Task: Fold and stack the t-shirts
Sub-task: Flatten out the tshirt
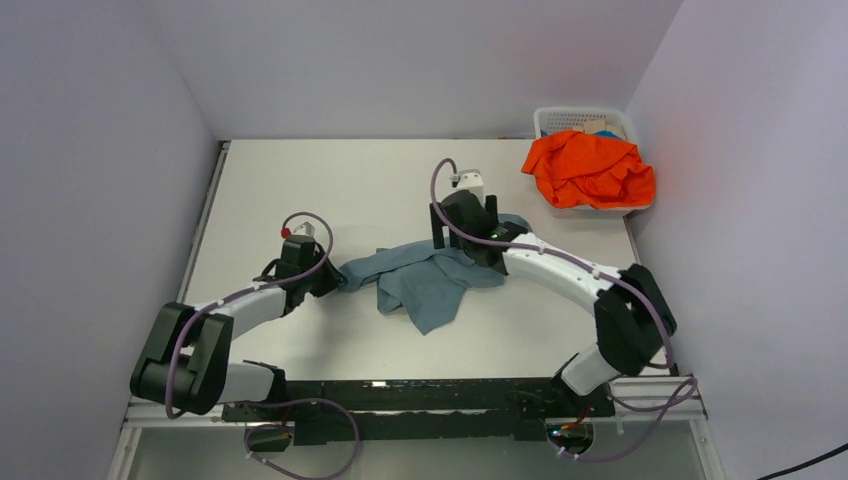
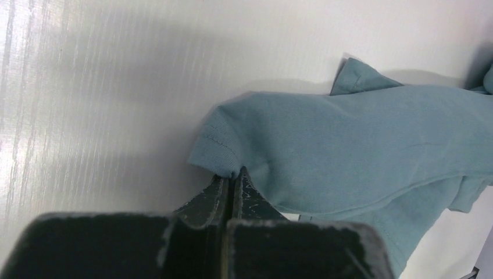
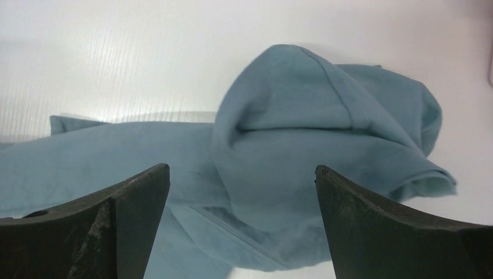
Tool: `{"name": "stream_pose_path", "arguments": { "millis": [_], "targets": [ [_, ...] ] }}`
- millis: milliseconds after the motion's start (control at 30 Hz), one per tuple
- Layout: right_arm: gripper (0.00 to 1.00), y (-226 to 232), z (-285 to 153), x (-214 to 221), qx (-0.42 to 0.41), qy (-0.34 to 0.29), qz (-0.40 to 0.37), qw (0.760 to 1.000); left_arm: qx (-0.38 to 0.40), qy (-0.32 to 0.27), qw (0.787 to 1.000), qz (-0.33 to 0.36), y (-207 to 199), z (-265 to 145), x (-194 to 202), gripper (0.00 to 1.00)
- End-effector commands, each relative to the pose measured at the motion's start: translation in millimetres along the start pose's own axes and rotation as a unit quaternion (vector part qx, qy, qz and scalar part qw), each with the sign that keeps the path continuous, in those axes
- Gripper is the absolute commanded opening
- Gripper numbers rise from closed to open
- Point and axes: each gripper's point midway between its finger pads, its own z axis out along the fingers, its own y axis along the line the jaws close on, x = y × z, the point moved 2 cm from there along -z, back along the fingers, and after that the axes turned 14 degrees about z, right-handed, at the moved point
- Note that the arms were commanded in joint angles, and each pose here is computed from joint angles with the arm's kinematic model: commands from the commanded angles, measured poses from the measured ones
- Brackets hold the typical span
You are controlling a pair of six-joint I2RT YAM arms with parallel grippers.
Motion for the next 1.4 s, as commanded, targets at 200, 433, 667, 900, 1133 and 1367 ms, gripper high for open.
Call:
{"name": "stream_pose_path", "arguments": {
  "millis": [200, 433, 667, 900, 1133, 1367],
  "targets": [
    [0.76, 4.2, 37.2, 14.9, 0.127, 0.019, 0.021, 0.991, 0.003, -0.039, 0.999, 0.016, -4.4, -22.6, -14.8, 0.00],
    [0.29, -34.2, 20.1, 8.4, 0.218, -0.037, 0.058, 0.974, -0.001, -0.050, 0.999, 0.016, -4.1, -26.0, -18.3, 0.00],
    [0.00, -60.2, -13.7, -11.0, 0.212, -0.083, 0.087, 0.970, -0.027, -0.077, 0.997, 0.012, -1.4, -38.9, -34.1, 0.00],
    [0.00, -63.9, -64.9, -68.7, 0.103, -0.153, 0.125, 0.975, 0.022, -0.212, 0.976, 0.034, -42.2, -96.1, -111.1, 0.00],
    [0.00, -59.2, -142.3, -142.7, -0.002, -0.269, 0.142, 0.953, 0.057, -0.365, 0.928, 0.057, -74.9, -187.9, -176.9, 0.00],
    [0.00, -46.7, -245.4, -219.4, -0.110, -0.365, 0.143, 0.913, 0.077, -0.512, 0.852, 0.080, -97.0, -318.2, -217.2, 0.00]
  ]
}}
